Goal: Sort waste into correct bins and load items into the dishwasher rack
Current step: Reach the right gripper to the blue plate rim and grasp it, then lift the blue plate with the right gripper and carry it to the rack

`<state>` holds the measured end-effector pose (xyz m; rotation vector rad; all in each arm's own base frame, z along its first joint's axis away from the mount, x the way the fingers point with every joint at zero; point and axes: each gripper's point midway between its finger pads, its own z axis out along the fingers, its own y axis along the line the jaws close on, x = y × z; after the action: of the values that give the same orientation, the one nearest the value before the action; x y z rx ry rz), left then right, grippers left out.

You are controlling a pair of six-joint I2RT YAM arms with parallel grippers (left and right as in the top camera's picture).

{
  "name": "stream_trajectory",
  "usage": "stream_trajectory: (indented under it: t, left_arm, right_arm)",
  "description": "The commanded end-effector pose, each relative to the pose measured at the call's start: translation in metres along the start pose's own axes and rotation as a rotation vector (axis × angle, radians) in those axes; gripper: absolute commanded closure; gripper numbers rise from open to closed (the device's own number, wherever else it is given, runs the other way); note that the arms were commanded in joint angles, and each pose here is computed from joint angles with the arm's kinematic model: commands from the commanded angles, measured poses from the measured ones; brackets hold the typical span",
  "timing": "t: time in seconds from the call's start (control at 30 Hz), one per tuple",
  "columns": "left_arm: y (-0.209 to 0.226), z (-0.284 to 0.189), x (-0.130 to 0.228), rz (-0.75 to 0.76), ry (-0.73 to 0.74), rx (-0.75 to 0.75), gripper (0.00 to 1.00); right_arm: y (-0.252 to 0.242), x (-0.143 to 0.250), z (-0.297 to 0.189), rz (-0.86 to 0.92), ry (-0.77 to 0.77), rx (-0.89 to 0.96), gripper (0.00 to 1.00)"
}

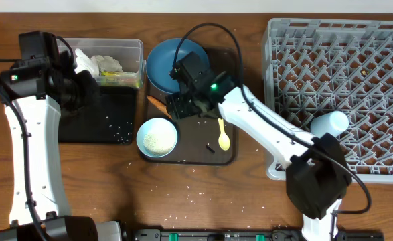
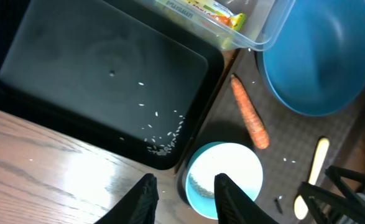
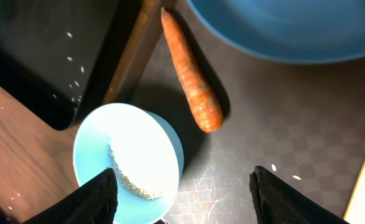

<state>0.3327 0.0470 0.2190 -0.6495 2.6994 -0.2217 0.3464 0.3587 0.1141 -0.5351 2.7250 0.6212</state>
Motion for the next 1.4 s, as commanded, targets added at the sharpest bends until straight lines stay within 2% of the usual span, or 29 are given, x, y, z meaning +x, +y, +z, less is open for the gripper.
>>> stream_trajectory:
  t: [0.0,0.17,0.47,0.67,0.77,0.87,0.97,1.07,1.23,1.37]
  left_arm:
    - [0.008,-0.003,0.0,-0.013,-0.012,-0.038,0.66]
    - [0.003,-0.001,0.004,-0.003,0.004,-0.028,0.66]
    - [-0.016,0.026,0.034,0.083,0.087,-0.03,0.66]
    - [-0.014,0.036,0.036,0.069,0.088,-0.031,0.65]
    - [-0.014,0.036,0.037,0.069,0.089,-0.03,0.65]
    - [-0.014,0.036,0.038,0.068,0.097,-0.03,0.65]
    - [-0.014,0.036,0.038,0.068,0.097,-0.03,0.65]
    - [-0.014,0.036,0.038,0.068,0.096,-0.03,0.65]
    - [-0.014,0.036,0.038,0.068,0.096,-0.029,0.64]
    - [-0.014,0.036,0.039,0.068,0.098,-0.03,0.64]
  right_arm:
    - [0.004,0.003,0.007,0.006,0.011,0.003,0.34]
    - [0.0,0.004,0.011,0.006,0.012,0.031,0.34]
    - [-0.015,-0.007,0.012,0.027,-0.024,0.069,0.36]
    - [-0.04,-0.046,0.007,0.028,-0.205,0.213,0.38]
    - [-0.072,-0.071,-0.001,0.093,-0.327,0.342,0.38]
    - [-0.102,-0.086,0.002,0.159,-0.382,0.382,0.38]
    - [-0.134,-0.091,0.014,0.263,-0.38,0.361,0.39]
    - [-0.152,-0.091,0.037,0.328,-0.338,0.26,0.43]
    - [-0.163,-0.093,0.07,0.405,-0.305,0.089,0.44]
    - [-0.163,-0.094,0.089,0.433,-0.306,0.029,0.44]
